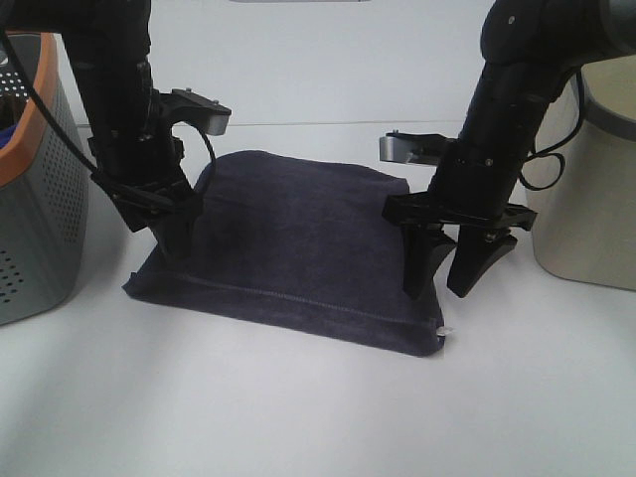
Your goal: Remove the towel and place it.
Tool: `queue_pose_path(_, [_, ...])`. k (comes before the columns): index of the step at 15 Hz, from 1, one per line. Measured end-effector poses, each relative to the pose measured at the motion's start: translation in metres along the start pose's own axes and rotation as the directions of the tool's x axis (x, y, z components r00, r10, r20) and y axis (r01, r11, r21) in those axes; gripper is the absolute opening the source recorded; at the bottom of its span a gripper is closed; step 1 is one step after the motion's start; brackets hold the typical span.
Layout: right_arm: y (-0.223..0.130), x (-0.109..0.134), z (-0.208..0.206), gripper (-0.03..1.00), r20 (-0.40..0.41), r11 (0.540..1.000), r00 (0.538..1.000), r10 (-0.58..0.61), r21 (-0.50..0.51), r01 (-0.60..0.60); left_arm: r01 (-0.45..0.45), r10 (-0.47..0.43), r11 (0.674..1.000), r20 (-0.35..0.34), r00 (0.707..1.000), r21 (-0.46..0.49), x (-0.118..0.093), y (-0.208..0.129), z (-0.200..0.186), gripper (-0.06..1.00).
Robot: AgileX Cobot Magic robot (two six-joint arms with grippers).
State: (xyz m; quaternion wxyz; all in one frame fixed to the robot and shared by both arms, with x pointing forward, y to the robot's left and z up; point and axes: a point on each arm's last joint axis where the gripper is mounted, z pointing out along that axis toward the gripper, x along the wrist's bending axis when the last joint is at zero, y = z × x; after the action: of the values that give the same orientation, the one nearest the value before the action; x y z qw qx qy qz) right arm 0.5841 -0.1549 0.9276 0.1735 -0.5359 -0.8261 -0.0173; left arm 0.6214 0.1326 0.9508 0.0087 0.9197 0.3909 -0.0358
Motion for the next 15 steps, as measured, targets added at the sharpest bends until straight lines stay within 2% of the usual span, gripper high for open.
queue_pose_path(4, [-0.002,0.002,-0.008,0.60,0.008,0.998,0.998,0.064,-0.022,-0.064,0.012,-0.012,1.000,-0.007,1.000,-0.019,0.001,0.003,-0.005,0.70])
queue_pose_path(8, [0.003,0.018,-0.068,0.60,0.038,0.976,0.999,0.028,-0.216,-0.020,0.037,-0.051,0.979,-0.065,0.997,-0.199,0.004,0.022,-0.059,0.70])
queue_pose_path(10, [0.004,0.029,-0.109,0.60,0.052,0.939,0.998,0.044,-0.344,-0.024,0.105,-0.134,0.947,-0.074,0.988,-0.304,0.005,0.031,-0.089,0.70])
queue_pose_path(11, [0.000,0.039,-0.150,0.60,0.062,0.884,0.995,0.079,-0.466,-0.041,0.169,-0.209,0.905,-0.063,0.976,-0.390,0.005,0.034,-0.116,0.70])
queue_pose_path(12, [0.000,0.039,-0.150,0.60,0.062,0.884,0.995,0.079,-0.466,-0.041,0.169,-0.209,0.905,-0.063,0.976,-0.390,0.005,0.034,-0.116,0.70])
queue_pose_path(13, [-0.009,0.045,-0.186,0.60,0.097,0.821,0.987,0.129,-0.569,-0.051,0.193,-0.248,0.873,-0.066,0.967,-0.448,0.002,0.027,-0.141,0.70])
queue_pose_path(15, [-0.019,0.047,-0.209,0.60,0.138,0.773,0.976,0.170,-0.633,-0.046,0.199,-0.269,0.850,-0.077,0.960,-0.488,0.003,0.016,-0.162,0.70])
